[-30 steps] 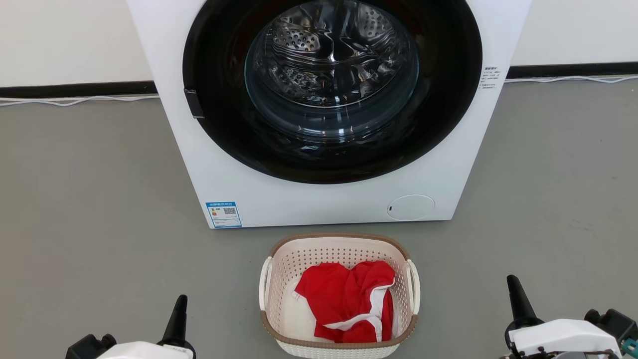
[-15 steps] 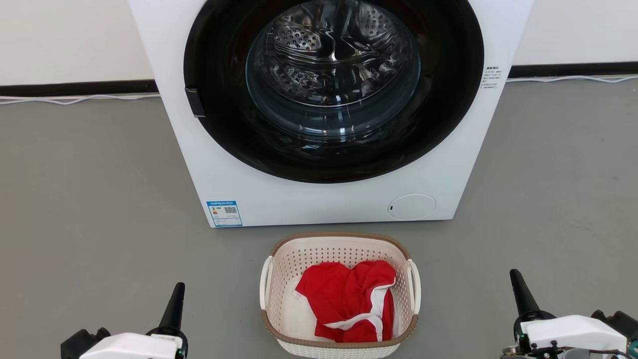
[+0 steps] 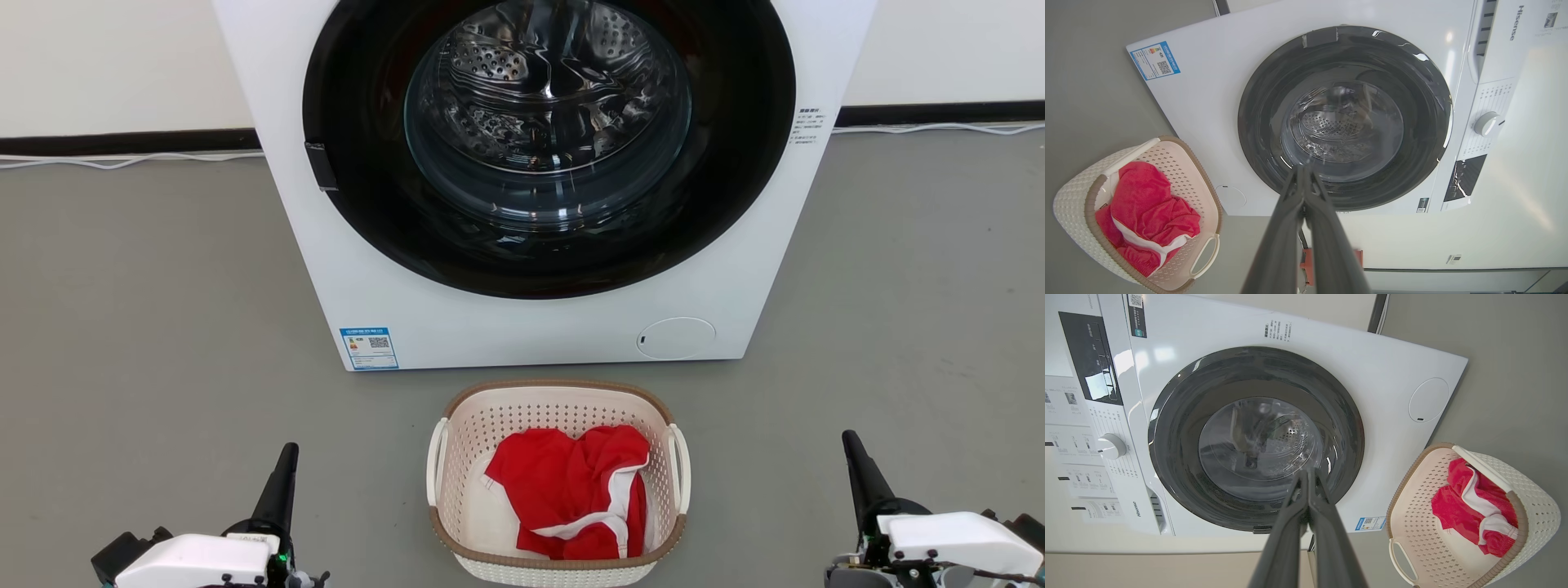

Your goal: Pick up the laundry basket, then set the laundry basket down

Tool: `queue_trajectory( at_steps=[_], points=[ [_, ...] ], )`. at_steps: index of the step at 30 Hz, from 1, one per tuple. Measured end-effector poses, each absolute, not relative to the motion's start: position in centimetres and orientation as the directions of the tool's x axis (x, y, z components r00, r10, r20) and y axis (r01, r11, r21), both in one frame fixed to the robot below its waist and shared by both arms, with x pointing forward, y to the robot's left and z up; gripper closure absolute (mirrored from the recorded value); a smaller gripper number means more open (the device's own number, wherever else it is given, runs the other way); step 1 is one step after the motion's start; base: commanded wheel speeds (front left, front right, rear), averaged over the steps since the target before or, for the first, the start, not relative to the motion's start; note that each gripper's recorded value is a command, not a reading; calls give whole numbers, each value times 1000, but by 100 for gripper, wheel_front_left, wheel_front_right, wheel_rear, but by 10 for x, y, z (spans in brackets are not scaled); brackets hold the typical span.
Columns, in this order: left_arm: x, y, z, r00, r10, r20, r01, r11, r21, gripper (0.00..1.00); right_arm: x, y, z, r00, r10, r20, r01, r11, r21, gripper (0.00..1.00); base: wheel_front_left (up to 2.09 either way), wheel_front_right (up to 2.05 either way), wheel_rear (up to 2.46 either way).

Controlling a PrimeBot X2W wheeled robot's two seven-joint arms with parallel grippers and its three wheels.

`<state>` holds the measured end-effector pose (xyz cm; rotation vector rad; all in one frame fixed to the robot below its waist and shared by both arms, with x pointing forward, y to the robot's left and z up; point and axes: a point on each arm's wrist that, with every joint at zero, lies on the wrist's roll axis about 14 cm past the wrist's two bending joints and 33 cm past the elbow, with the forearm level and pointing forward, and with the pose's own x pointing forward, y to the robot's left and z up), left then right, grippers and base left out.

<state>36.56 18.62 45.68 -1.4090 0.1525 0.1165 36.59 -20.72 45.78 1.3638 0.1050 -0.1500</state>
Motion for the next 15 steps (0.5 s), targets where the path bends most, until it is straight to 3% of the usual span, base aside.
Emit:
queue_trajectory(
  at_steps=[15],
  points=[
    [373, 188, 473, 993, -22, -112, -112, 15, -994, 100, 370, -207, 471, 993, -31, -115, 115, 24, 993, 100, 0, 0, 0]
  ],
)
